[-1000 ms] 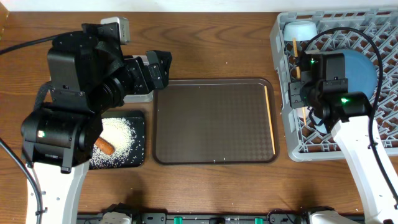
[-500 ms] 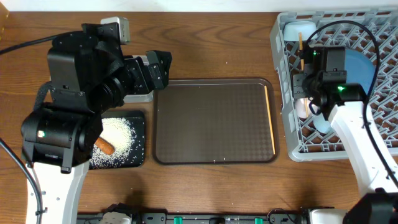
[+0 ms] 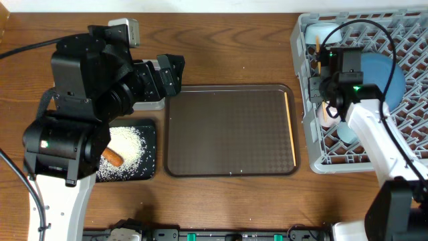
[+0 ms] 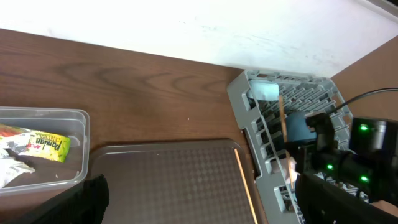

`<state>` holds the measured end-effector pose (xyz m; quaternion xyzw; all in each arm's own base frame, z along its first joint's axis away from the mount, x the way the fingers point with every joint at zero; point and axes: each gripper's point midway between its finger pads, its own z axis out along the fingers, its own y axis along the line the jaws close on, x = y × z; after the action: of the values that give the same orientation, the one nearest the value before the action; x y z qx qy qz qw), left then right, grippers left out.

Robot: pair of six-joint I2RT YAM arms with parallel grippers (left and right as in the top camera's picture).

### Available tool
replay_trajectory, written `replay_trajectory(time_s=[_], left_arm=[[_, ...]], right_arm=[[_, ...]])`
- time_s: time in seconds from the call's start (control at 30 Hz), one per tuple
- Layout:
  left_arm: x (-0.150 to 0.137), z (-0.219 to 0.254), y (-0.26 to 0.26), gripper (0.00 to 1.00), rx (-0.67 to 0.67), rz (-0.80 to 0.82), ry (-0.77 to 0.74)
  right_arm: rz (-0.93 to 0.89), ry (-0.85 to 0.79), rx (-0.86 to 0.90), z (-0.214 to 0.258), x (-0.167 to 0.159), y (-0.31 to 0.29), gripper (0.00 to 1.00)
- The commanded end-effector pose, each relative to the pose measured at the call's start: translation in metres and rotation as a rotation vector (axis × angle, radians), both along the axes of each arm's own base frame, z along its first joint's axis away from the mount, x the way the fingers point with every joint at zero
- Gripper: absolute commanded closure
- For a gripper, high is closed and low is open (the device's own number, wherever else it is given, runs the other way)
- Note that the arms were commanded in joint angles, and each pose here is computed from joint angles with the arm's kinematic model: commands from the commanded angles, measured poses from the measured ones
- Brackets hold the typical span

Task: Sort waste into correct bins and load items into the dishwasher rack
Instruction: 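Carry the chopstick right and insert it upright into the dish rack, then return the right gripper to the tray and grasp the second chopstick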

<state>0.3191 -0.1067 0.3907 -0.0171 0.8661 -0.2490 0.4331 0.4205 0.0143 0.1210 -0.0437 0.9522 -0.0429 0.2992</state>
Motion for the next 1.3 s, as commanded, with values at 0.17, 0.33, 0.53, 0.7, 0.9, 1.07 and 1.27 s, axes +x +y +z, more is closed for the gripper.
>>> replay_trajectory(time_s=[0.17, 0.33, 0.53, 0.7, 0.9, 1.07, 1.27], left_arm=[[0.001, 0.000, 0.003, 0.02, 0.006, 0.016, -0.002], [0.001, 0.000, 0.003, 0.02, 0.006, 0.015, -0.002], [0.001, 0.000, 0.003, 0.02, 0.006, 0.015, -0.002], [0.001, 0.000, 0.003, 0.02, 0.006, 0.015, -0.002], [0.001, 0.000, 0.003, 0.02, 0.006, 0.015, -0.002], [0.001, 0.000, 0.003, 0.02, 0.006, 0.015, -0.002], [0.001, 0.000, 0.003, 0.02, 0.006, 0.016, -0.002]], right_arm=[[-0.005, -0.015, -0.007, -0.006, 0.012, -0.004, 0.54], [-0.010, -0.058, -0.011, 0.011, 0.013, -0.005, 0.43], [-0.041, -0.157, 0.022, 0.055, 0.005, -0.004, 0.43], [-0.034, -0.203, 0.174, 0.090, -0.016, 0.021, 0.45], [0.000, -0.091, 0.305, 0.080, -0.043, 0.057, 0.46], [0.043, 0.037, 0.285, 0.049, -0.056, 0.078, 0.47], [0.101, 0.193, 0.241, -0.003, -0.063, 0.108, 0.48]])
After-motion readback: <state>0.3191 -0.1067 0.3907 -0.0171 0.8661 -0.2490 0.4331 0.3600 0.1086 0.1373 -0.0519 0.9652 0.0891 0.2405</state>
